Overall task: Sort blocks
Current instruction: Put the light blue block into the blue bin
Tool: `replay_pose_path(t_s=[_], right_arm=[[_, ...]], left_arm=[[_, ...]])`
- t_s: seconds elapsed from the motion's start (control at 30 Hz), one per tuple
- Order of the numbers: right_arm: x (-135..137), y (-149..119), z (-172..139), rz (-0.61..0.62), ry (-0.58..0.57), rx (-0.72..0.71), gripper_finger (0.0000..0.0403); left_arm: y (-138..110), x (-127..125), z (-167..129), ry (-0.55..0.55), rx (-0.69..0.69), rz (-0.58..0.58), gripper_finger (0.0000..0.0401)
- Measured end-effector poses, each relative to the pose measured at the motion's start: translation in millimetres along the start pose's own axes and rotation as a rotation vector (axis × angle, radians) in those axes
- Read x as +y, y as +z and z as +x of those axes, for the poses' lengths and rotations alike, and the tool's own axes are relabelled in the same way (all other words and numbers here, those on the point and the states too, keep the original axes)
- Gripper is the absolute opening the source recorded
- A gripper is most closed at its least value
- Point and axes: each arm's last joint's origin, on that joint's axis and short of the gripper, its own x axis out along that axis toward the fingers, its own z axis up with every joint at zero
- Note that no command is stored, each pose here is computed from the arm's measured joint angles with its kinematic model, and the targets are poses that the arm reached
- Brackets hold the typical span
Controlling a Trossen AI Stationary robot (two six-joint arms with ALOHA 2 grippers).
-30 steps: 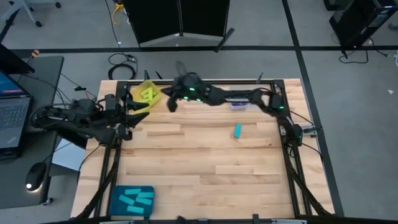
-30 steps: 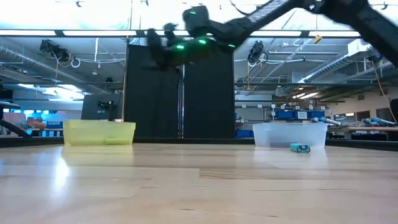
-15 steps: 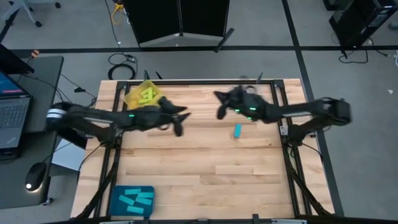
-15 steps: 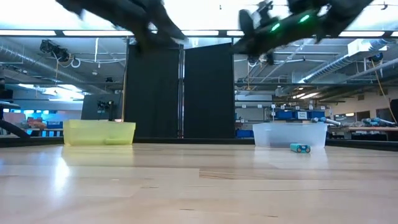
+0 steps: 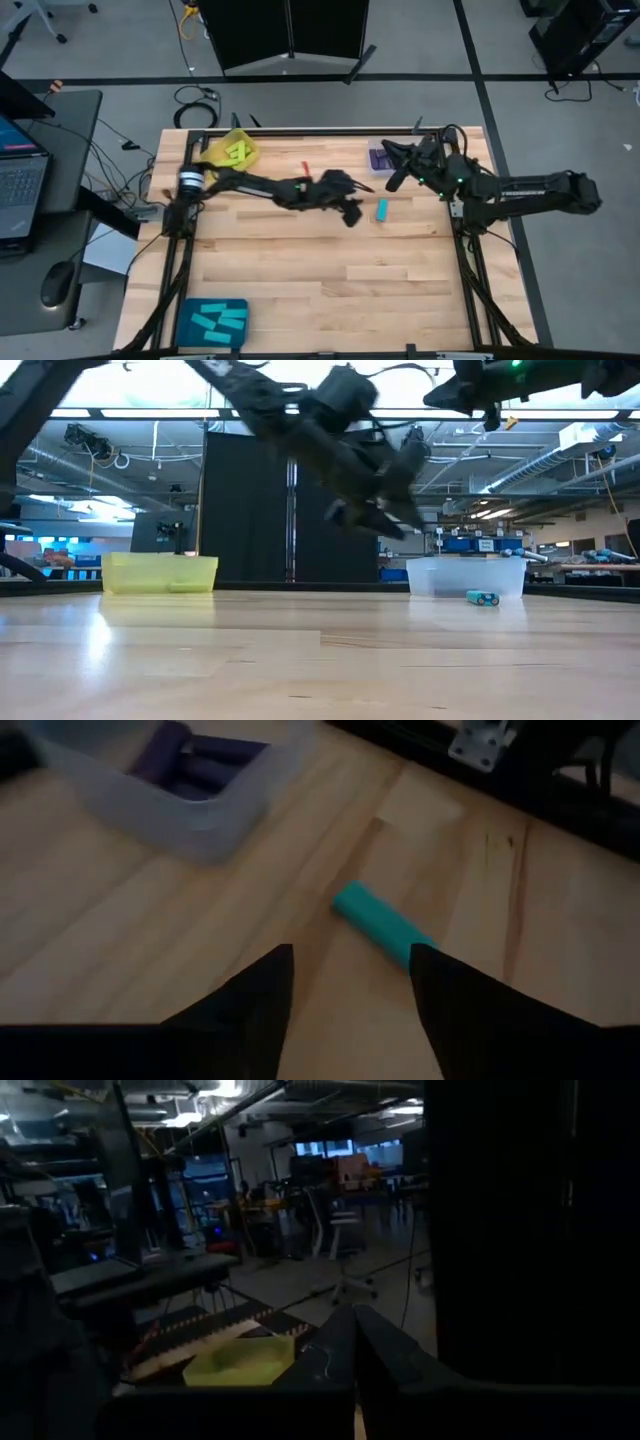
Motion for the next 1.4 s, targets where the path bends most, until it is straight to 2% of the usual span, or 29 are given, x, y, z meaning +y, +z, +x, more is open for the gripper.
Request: replay_pose_path(t_s=[0.3, 0.47, 0.6, 0.87, 1.17, 1.4], right_arm=[[-2.7, 13.8, -13.5, -0.057, 0.021, -0.052, 0.0008], [-4.1, 21.8, -22.9, -0.069, 0.039, -0.083, 0.0008], [-5.3, 25.2, -29.0, -0.068, 0.053, -0.088, 0.0008], [-3.6, 26.5, -32.9, -0.082, 0.073, -0.091, 0.0008], [-2.2, 26.2, -33.7, -0.083, 0.083, -0.089, 0.0009], [-2.2, 26.4, -33.7, -0.082, 0.083, -0.09, 0.0009]], left_arm=[[31.1, -32.6, 58.6, -0.031, 0.121, -0.033, 0.0293], [35.9, -40.1, 81.5, 0.007, 0.18, -0.02, 0.034], [33.3, -42.0, 94.9, 0.035, 0.209, -0.014, 0.0362], [14.1, -41.0, 117.0, 0.071, 0.274, -0.011, 0.0367], [5.7, -40.9, 119.6, 0.112, 0.292, 0.003, 0.0366], [-1.8, -38.9, 123.5, 0.118, 0.309, 0.012, 0.0327]])
